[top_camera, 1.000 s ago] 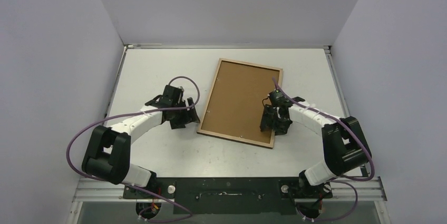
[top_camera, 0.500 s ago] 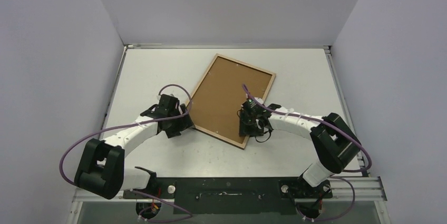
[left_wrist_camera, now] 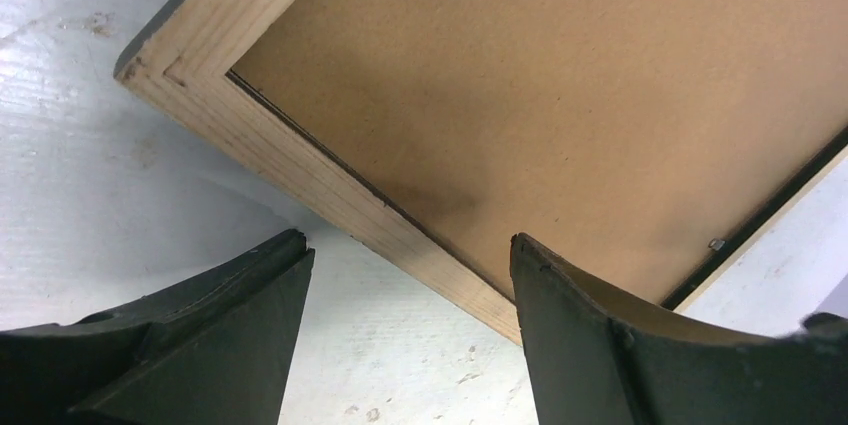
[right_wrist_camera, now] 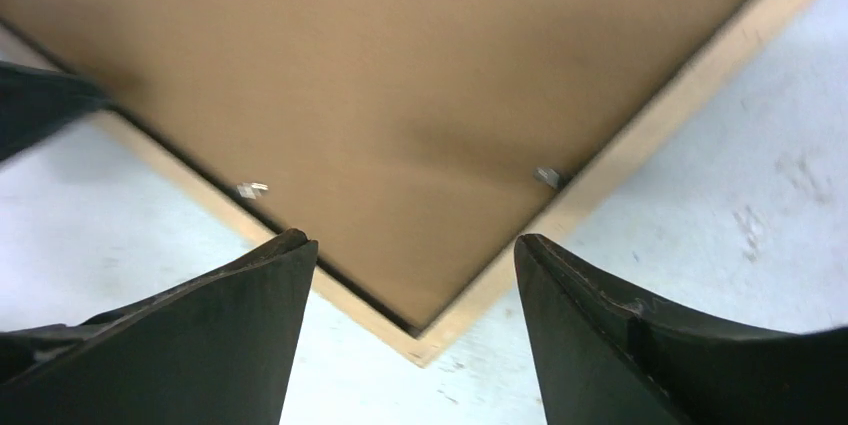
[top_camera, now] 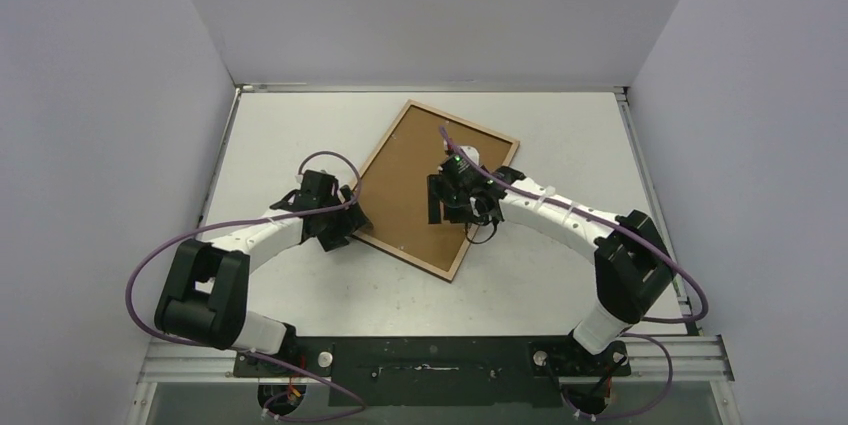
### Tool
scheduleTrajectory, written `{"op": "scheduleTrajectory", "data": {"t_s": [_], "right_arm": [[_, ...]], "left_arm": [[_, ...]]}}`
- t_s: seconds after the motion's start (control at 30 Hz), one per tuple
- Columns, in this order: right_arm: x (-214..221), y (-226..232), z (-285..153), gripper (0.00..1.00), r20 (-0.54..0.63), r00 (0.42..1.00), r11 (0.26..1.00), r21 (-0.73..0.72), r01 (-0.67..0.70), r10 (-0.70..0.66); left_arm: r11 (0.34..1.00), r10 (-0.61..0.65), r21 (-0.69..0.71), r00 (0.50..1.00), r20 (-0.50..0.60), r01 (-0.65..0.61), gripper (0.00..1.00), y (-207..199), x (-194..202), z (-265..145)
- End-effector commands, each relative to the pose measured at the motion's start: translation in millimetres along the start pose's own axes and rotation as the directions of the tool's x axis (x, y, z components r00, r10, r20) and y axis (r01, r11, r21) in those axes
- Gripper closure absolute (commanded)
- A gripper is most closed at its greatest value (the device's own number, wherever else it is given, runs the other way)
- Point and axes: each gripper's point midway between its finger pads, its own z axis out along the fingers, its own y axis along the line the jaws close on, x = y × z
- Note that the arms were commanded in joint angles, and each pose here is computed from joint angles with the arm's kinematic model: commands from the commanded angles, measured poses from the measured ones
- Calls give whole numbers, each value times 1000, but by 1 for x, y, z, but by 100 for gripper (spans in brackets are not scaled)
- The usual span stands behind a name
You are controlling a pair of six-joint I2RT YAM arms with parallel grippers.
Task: Put the photo into the frame
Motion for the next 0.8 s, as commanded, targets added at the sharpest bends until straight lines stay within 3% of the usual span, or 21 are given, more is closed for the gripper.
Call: {"op": "scheduleTrajectory", "data": {"t_s": [0.0,0.13,0.23,0.47,0.77], "right_arm": [[-32,43,-6,30,56,995,983,-156,95,-87],[-39,78,20,46,32,987,947,-279,160,-157],[-43,104,29,52,36,983,904,-388,180,-180],[-26,142,46,57,-22,973,825,-534,182,-229],[16,143,55,59,-131,939,793,-580,187,-317]], "left_arm": [[998,1,65,999,42,-4,30,-13,-18,0],[999,4,36,1000,17,-5,39,-1,-18,4],[1000,1,23,1000,2,-1,46,7,-19,6],[1000,-12,12,999,-43,12,66,21,-17,14],[1000,1,8,997,-82,-1,74,29,-14,24]]}}
